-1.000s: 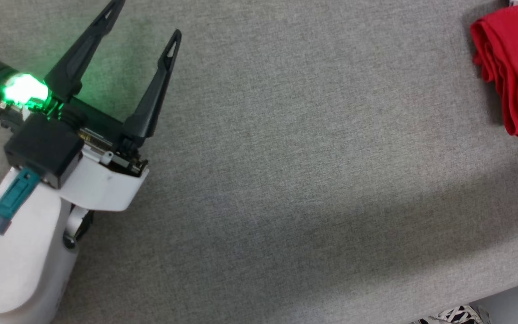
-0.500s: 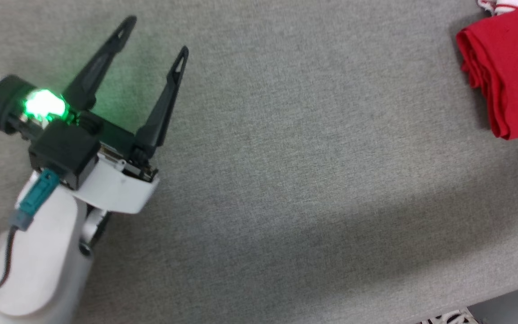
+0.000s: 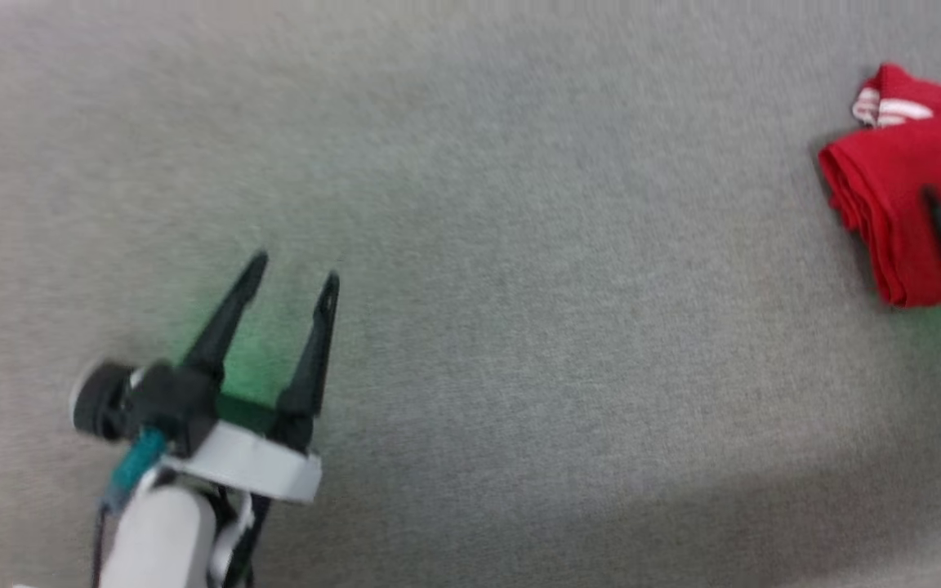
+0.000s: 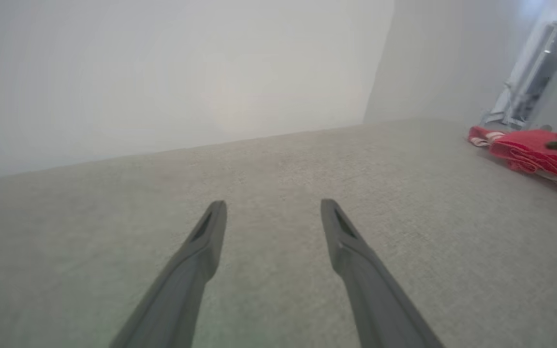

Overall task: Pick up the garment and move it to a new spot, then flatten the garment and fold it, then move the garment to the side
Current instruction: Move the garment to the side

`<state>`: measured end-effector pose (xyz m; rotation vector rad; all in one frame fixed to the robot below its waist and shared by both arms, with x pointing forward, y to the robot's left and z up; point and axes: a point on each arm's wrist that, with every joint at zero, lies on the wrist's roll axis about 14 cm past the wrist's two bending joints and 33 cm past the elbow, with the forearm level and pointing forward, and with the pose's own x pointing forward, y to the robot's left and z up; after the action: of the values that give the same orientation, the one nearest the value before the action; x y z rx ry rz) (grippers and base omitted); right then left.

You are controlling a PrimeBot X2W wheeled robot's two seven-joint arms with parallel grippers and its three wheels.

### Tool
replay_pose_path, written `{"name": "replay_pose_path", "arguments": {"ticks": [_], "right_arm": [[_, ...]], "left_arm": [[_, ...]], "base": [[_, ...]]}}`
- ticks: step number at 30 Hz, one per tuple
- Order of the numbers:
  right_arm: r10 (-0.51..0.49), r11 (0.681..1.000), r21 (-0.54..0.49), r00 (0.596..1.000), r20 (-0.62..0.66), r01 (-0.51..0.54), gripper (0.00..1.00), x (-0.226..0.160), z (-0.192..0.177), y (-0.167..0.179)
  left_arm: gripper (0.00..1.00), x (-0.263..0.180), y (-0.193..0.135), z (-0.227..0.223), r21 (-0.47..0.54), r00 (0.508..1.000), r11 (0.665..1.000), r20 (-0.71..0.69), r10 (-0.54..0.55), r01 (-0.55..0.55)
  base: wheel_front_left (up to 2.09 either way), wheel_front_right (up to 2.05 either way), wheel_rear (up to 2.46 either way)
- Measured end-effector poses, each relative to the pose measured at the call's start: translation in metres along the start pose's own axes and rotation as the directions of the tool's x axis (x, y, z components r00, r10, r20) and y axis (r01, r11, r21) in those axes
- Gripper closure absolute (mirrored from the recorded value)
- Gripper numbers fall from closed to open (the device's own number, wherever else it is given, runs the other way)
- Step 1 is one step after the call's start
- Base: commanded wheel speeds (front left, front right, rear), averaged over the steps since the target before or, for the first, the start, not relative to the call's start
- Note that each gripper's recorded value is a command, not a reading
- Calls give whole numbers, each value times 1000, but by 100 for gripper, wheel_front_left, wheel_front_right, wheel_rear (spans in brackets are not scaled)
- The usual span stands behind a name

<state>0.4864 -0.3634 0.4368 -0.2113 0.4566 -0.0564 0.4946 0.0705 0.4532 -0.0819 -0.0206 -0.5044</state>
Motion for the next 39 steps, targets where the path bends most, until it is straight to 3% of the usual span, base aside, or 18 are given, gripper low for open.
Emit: {"name": "replay_pose_path", "arguments": {"ticks": [7, 14, 22, 30, 39], "right_arm": [[91, 991, 92, 992, 87, -99, 0, -25, -9, 55], [165, 967, 171, 976, 140, -188, 0, -48, -16, 107], [228, 937, 179, 912, 340, -301, 0, -73, 39, 150], [168, 931, 196, 837, 520, -309, 0, -114, 77, 148], [103, 926, 259, 845, 524, -274, 0, -142, 50, 135]], "left_arm": [[0, -65, 8, -2, -38, 988, 990, -75, 136, -139], [0, -121, 28, 15, -30, 959, 960, -66, 277, -279], [0, -176, 43, 39, -16, 918, 918, -9, 396, -396], [0, -205, 51, 70, -17, 886, 890, 92, 455, -455], [0, -233, 54, 74, -34, 855, 862, 112, 506, -505]], "base": [[0, 0, 0], [0, 0, 0], [0, 0, 0], [0, 0, 0], [0, 0, 0]]}}
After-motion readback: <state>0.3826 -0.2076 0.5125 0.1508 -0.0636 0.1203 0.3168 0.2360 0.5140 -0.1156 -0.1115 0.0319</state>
